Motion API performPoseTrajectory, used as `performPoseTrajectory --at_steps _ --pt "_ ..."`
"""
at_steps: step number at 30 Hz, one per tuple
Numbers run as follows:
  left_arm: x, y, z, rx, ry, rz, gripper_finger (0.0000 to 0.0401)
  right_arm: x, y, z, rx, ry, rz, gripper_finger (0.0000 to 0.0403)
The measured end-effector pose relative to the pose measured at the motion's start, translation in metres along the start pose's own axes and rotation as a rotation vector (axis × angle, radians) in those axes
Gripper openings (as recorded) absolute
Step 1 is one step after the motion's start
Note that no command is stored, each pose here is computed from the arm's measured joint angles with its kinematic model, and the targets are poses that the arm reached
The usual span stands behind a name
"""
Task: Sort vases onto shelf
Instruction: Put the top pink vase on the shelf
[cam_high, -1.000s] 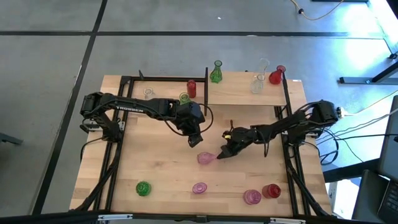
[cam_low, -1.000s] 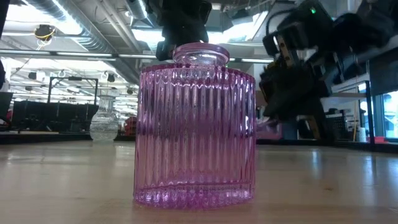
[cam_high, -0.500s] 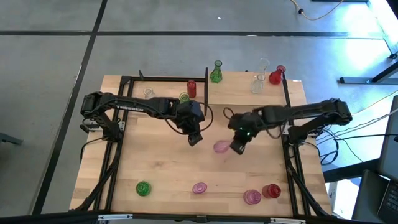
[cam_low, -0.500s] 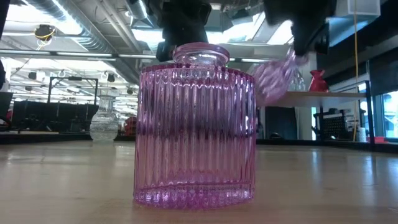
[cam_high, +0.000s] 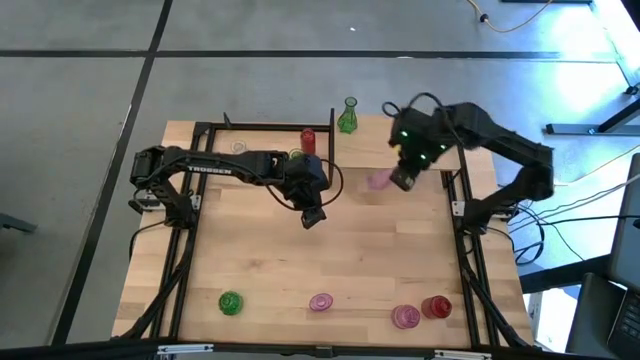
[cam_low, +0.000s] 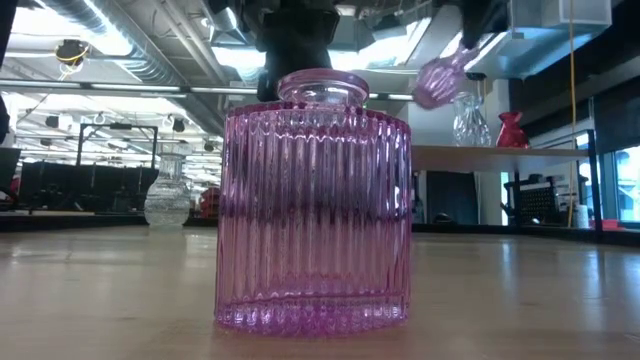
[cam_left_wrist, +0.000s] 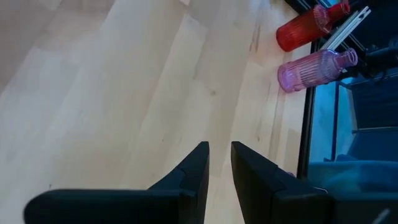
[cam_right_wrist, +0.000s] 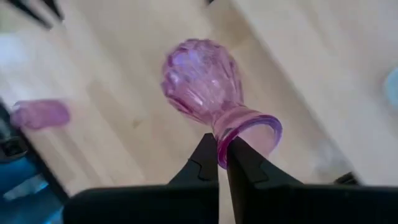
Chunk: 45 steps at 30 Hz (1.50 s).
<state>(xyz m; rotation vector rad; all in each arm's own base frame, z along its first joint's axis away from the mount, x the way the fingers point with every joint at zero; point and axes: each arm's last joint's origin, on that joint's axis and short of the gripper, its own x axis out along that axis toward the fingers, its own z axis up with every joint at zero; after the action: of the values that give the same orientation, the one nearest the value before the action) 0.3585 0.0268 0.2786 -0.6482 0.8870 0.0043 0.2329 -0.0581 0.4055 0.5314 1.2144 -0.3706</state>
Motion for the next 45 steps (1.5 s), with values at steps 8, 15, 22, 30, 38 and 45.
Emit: performPoseTrajectory --at_steps 8,15,22,30,38,45 --pt "-0.002 0.006 0.004 0.0 -0.026 0.028 0.0066 0.013 -0.004 0.032 -0.038 0.001 -0.074 0.0" --pt "-0.032 -0.003 0.017 0.283 -0.261 0.2 0.0066 0.015 0.002 0.03 -0.054 0.031 -0.003 0.0" --pt "-0.036 -0.021 0.023 0.517 -0.366 0.129 0.0067 0.012 0.004 0.028 -0.054 0.042 0.084 0.0" --pt "-0.038 -0.035 0.029 0.586 -0.486 0.096 0.0121 -0.001 0.012 0.028 -0.067 -0.096 0.173 0.0" --pt "-0.04 -0.033 0.033 0.526 -0.555 0.198 0.0204 0.019 0.038 0.036 -0.152 -0.081 0.179 0.0" --pt "-0.037 -0.029 0.028 0.467 -0.49 0.205 0.0234 0.025 0.049 0.043 -0.202 -0.12 0.226 0.0"
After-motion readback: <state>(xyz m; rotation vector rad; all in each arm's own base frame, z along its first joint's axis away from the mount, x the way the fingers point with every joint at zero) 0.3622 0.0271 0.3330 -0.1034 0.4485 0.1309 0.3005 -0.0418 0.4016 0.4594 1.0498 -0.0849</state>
